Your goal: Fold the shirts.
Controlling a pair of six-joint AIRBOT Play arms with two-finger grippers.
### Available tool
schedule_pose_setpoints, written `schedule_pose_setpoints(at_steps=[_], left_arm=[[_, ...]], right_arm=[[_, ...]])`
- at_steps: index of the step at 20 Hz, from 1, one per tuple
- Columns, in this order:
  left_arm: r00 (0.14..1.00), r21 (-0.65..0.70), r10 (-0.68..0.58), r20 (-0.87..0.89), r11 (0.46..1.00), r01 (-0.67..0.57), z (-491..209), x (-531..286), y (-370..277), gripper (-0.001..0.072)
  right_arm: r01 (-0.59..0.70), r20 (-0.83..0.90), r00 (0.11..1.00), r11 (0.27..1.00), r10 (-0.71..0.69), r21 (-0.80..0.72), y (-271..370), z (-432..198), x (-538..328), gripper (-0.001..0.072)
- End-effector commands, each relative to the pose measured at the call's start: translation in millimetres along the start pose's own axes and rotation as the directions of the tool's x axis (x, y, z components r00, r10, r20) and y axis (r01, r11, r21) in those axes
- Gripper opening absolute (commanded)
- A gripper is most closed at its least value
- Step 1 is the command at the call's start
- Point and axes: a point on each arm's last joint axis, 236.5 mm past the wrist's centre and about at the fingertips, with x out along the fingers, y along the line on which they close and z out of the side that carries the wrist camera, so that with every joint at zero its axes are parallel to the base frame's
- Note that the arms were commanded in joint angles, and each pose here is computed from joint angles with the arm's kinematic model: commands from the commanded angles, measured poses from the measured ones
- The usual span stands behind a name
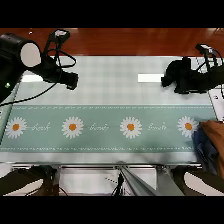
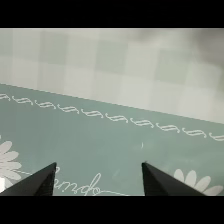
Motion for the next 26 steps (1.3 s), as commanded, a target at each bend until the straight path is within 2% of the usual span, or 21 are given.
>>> schedule_pose_setpoints(at_steps=[1,19,21,23,25,26], left_arm=[[1.000,0.001,0.000,0.001,1.000,0.000,0,0,0,0.0712],[1.000,0.001,-0.001,0.005,1.000,0.001,2,1,0,0.0712],[0.999,0.002,-0.003,0.032,1.000,0.003,9,4,-1,0.0712],[1.000,0.003,-0.002,0.023,1.000,0.002,9,9,-2,0.0712],[1.000,0.004,-0.002,0.005,1.000,0.002,8,16,-2,0.0712],[1.000,0.005,-0.001,-0.003,1.000,0.001,7,19,-2,0.0713]], right_arm=[[0.000,-0.001,1.000,1.000,0.000,0.000,0,0,0,0.0603],[-0.018,0.036,0.999,1.000,0.018,0.013,4,9,0,0.0602],[-0.045,0.084,0.996,0.999,0.043,0.021,10,20,-1,0.0602],[-0.016,0.203,0.979,1.000,0.011,0.024,3,48,-5,0.0599],[0.111,0.374,0.919,0.992,-0.126,0.061,-30,89,-19,0.0587],[0.195,0.468,0.852,0.972,-0.234,0.132,-56,111,-34,0.0586]])
